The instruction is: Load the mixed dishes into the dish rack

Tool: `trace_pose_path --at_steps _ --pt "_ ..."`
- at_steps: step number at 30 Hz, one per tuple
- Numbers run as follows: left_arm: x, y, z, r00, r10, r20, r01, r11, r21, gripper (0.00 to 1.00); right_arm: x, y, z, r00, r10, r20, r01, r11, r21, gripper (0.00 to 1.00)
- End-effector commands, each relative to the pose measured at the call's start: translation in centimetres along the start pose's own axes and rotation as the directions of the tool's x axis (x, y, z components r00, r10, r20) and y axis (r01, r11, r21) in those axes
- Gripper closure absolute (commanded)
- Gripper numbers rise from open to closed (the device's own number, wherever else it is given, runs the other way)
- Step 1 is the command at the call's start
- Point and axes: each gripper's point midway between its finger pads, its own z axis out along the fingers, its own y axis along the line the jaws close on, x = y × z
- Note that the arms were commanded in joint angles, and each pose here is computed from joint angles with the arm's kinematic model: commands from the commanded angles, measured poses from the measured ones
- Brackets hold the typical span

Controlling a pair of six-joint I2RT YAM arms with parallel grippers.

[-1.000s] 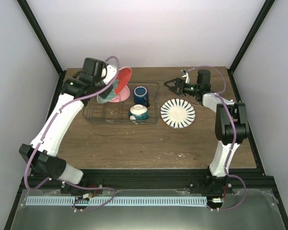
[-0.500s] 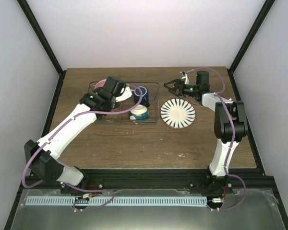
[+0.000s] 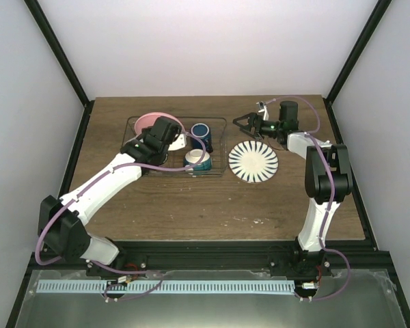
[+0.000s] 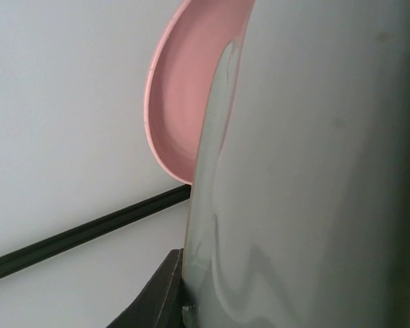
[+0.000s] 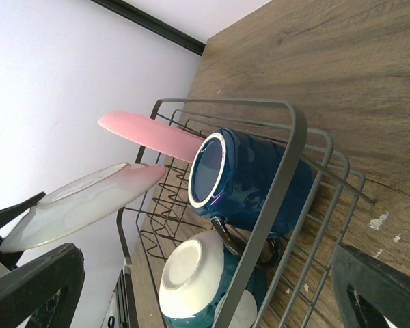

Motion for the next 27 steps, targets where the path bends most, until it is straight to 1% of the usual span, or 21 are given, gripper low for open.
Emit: trace_pose_path --at_steps 1,13,18,27 --pt "-0.3 4.4 -1.2 0.998 -0.06 0.022 0.062 0.985 -0.16 1.0 -1.0 0.6 -0.1 1.0 -0.028 0.006 0.028 0.999 -0.016 0.0" --pt "-1.6 1.8 0.6 0.999 0.026 0.037 -0.023 0.995 -0.098 1.0 -0.4 0.1 -0.2 1.0 -0.013 0.012 0.013 1.0 -0.01 0.0" --pt "-2.0 0.0 2.1 0.996 0.084 0.026 -0.082 0.993 -0.08 1.0 -0.1 0.1 -0.5 1.0 -0.01 0.014 0.01 1.0 -0.011 0.0" --pt "-2.5 -1.6 3.8 0.994 0.106 0.011 -0.106 0.993 -0.045 1.0 0.1 -0.2 -0.9 1.0 0.002 0.014 -0.002 1.0 -0.01 0.0"
